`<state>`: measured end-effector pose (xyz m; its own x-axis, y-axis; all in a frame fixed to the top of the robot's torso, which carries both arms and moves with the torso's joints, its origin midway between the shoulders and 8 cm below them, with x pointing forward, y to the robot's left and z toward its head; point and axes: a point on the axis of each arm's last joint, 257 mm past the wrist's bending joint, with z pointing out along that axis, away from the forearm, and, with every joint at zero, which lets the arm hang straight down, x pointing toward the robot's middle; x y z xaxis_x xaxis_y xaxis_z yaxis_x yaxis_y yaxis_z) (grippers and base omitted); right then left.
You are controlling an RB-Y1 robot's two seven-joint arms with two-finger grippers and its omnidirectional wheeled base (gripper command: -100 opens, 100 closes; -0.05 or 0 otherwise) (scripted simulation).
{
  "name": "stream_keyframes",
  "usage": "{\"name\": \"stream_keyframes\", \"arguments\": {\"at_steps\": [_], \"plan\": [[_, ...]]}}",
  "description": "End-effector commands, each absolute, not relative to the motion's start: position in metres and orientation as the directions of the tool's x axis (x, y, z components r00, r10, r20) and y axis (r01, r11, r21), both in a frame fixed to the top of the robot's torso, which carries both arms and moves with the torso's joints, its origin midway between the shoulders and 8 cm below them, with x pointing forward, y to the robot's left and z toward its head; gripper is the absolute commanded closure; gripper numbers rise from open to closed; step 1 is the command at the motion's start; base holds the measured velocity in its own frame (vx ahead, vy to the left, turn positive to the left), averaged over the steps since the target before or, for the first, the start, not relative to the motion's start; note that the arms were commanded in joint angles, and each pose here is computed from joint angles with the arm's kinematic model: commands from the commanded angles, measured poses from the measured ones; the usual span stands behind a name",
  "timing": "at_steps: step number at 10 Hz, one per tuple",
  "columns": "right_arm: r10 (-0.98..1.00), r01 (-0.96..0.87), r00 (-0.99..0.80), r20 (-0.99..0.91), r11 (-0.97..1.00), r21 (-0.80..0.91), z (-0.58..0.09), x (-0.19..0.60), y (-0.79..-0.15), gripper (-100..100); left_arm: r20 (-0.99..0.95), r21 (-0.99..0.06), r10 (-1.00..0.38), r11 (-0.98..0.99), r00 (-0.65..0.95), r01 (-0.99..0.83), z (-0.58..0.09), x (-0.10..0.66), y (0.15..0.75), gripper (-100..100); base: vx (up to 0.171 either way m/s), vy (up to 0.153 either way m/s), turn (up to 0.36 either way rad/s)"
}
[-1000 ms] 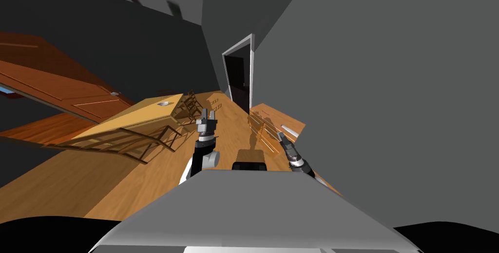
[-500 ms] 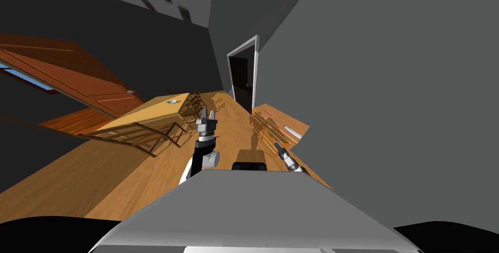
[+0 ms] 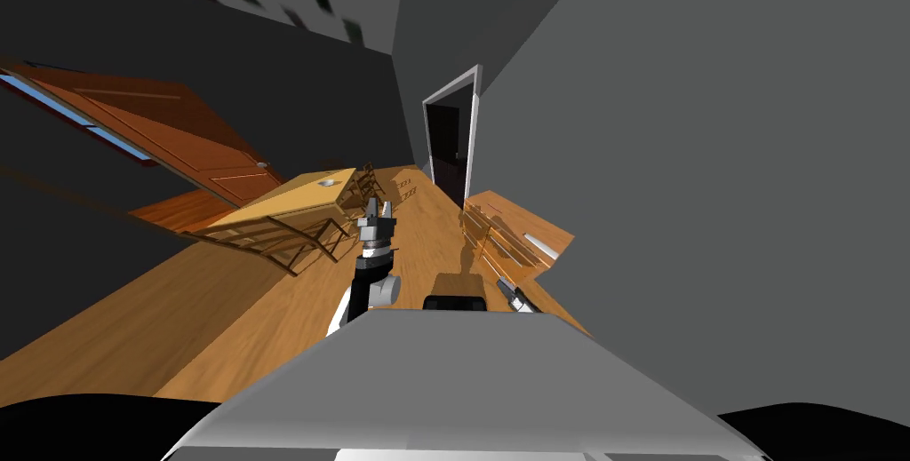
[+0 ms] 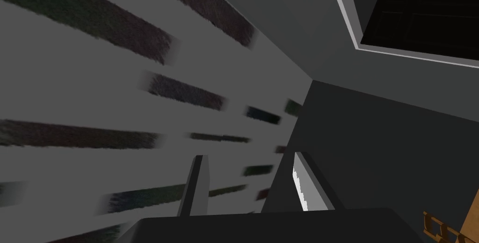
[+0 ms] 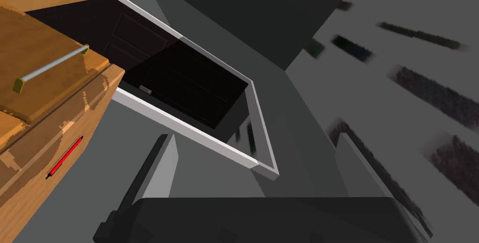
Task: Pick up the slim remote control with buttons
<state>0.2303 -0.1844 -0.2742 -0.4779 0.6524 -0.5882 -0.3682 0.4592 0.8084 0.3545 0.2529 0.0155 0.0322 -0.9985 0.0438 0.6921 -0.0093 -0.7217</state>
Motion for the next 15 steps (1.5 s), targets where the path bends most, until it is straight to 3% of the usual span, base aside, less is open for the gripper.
{"name": "stream_keyframes", "arguments": {"at_steps": [1, 8, 15], "plan": [[0.594, -0.327, -0.547, -0.59, 0.498, 0.804, -0.305, 0.204, -0.191, -100, 0.044, -0.722, -0.999, -0.009, 0.032, 0.692, 0.015, 0.354, 0.253, 0, 0.038, 0.0, 0.091], [0.353, -0.213, -0.766, -0.537, 0.649, 0.73, -0.403, 0.106, -0.241, -100, 0.044, -0.722, -0.999, -0.009, 0.032, 0.692, 0.015, 0.354, 0.253, 0, 0.059, -0.007, 0.085], [0.133, -0.174, -0.892, -0.432, 0.782, 0.599, -0.45, 0.026, -0.325, -100, 0.044, -0.722, -0.999, -0.009, 0.032, 0.692, 0.015, 0.354, 0.253, 0, 0.083, 0.0, 0.065]]}}
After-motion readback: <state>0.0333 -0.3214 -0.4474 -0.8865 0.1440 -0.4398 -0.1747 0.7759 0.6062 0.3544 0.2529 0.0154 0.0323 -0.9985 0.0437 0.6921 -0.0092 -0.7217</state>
